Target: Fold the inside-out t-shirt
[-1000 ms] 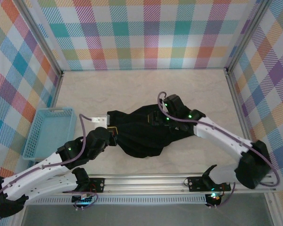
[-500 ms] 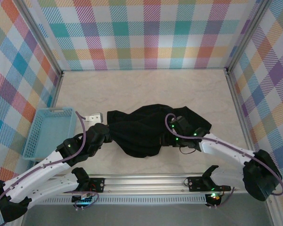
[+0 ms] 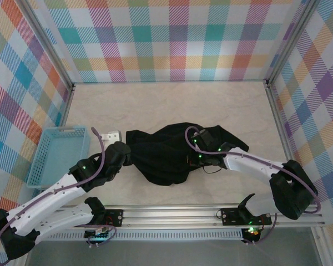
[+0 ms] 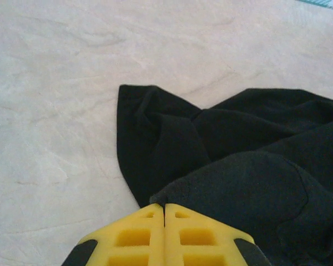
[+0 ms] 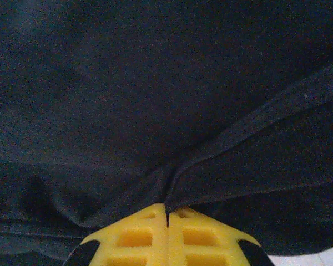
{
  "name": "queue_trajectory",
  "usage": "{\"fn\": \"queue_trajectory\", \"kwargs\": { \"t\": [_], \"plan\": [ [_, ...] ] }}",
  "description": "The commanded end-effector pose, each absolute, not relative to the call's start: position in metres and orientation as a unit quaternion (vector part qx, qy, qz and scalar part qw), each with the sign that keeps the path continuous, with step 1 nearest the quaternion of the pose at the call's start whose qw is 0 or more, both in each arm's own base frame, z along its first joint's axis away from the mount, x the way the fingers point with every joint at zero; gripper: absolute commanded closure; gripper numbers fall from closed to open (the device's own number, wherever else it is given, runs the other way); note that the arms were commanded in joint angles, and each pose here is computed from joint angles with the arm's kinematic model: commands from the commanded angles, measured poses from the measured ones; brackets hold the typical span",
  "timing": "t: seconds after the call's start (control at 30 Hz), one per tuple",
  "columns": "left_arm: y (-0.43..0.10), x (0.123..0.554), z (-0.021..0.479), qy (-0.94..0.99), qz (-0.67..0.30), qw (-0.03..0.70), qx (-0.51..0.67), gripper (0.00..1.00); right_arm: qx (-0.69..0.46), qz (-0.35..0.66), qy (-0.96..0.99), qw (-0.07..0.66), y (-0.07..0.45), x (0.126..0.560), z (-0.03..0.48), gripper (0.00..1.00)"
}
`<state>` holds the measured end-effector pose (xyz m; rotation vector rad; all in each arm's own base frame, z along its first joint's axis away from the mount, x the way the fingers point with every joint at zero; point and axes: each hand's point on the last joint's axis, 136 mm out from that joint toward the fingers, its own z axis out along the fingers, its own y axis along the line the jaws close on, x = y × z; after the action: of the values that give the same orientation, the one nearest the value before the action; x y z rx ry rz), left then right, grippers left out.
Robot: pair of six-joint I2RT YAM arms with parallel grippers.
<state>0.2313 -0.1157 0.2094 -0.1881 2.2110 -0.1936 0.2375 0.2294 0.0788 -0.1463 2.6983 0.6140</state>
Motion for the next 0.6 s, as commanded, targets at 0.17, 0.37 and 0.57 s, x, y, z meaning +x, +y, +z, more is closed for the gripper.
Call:
{"fn": "queue_trajectory", "kwargs": {
  "t": [0.17, 0.37, 0.57],
  "plan": [
    [-0.108, 0.276, 0.337, 0.846, -0.048, 0.525, -0.072, 1.0, -0.101, 0.204, 0.901, 0.369, 0.209, 0.28, 0.256, 1.0],
    [-0.098, 0.285, 0.505, 0.766, -0.072, 0.635, -0.069, 1.0, -0.115, 0.204, 0.84, 0.49, 0.189, 0.301, 0.41, 1.0],
    [-0.11, 0.27, 0.543, 0.745, -0.128, 0.654, -0.021, 1.0, -0.117, 0.231, 0.825, 0.503, 0.19, 0.291, 0.425, 1.0]
  ]
}}
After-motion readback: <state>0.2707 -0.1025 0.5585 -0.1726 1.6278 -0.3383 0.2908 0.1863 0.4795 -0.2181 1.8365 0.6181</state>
